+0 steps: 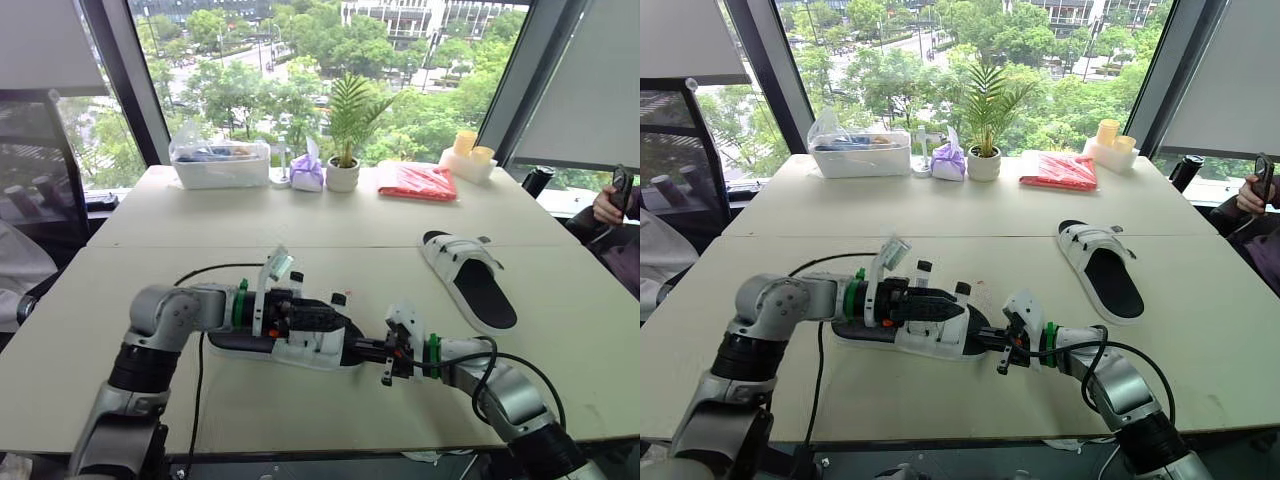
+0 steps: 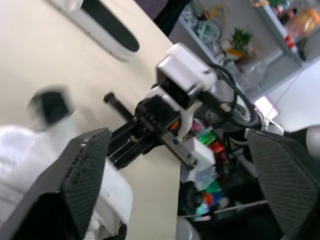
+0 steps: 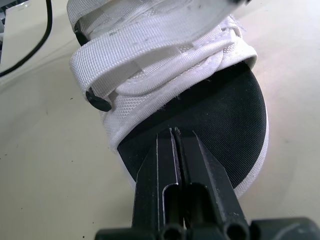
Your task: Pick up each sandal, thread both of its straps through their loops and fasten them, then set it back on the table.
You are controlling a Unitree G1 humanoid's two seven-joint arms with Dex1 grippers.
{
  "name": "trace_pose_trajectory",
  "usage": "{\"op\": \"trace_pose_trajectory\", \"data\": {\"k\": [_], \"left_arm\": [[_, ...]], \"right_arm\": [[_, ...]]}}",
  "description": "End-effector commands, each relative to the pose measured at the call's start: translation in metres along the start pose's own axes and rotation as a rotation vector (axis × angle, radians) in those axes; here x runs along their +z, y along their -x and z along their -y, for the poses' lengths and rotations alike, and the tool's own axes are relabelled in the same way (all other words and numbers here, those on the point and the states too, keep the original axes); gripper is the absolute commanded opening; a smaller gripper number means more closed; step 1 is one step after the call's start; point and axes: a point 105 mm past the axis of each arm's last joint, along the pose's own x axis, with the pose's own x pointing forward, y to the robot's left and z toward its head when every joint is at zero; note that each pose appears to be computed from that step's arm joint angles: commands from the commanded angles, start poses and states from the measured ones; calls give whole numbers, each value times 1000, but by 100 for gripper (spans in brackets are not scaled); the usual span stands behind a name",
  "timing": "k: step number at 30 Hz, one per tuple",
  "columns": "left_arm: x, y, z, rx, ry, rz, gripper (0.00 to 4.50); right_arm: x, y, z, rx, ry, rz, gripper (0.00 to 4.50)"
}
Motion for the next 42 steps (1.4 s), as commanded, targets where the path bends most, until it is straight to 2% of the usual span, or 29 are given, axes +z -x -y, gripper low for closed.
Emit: {"op": "trace_pose_trajectory", "data": {"k": [1, 4, 7, 15, 18, 25, 27, 31, 34, 42], "left_arm": [[31, 2, -12, 118, -255, -3, 446], [43, 0, -34, 216, -406, -39, 446], [38, -9, -49, 212, -481, -113, 446], [16, -30, -59, -2, -355, -241, 446], [13, -32, -63, -10, -370, -273, 364], [11, -33, -59, -49, -395, -307, 14], [15, -33, -56, -55, -397, -288, 6], [39, -35, -37, -109, -402, -175, 6], [51, -36, -35, -84, -360, -112, 6], [29, -21, -73, 76, -333, -180, 6]], "right_arm": [[-26, 7, 7, -62, -47, -95, 0], [-26, 5, 7, -61, -49, -93, 0], [-25, 4, 8, -61, -49, -90, 0], [-25, 3, 9, -73, -49, -88, 0], [-25, 3, 8, -78, -50, -87, 0], [-27, 3, 7, -95, -57, -80, 0], [-27, 3, 8, -98, -58, -79, 0], [-27, 3, 8, -98, -59, -80, 0], [-28, 4, 7, -96, -60, -83, 0], [-30, 4, 5, -86, -62, -91, 0]]}}
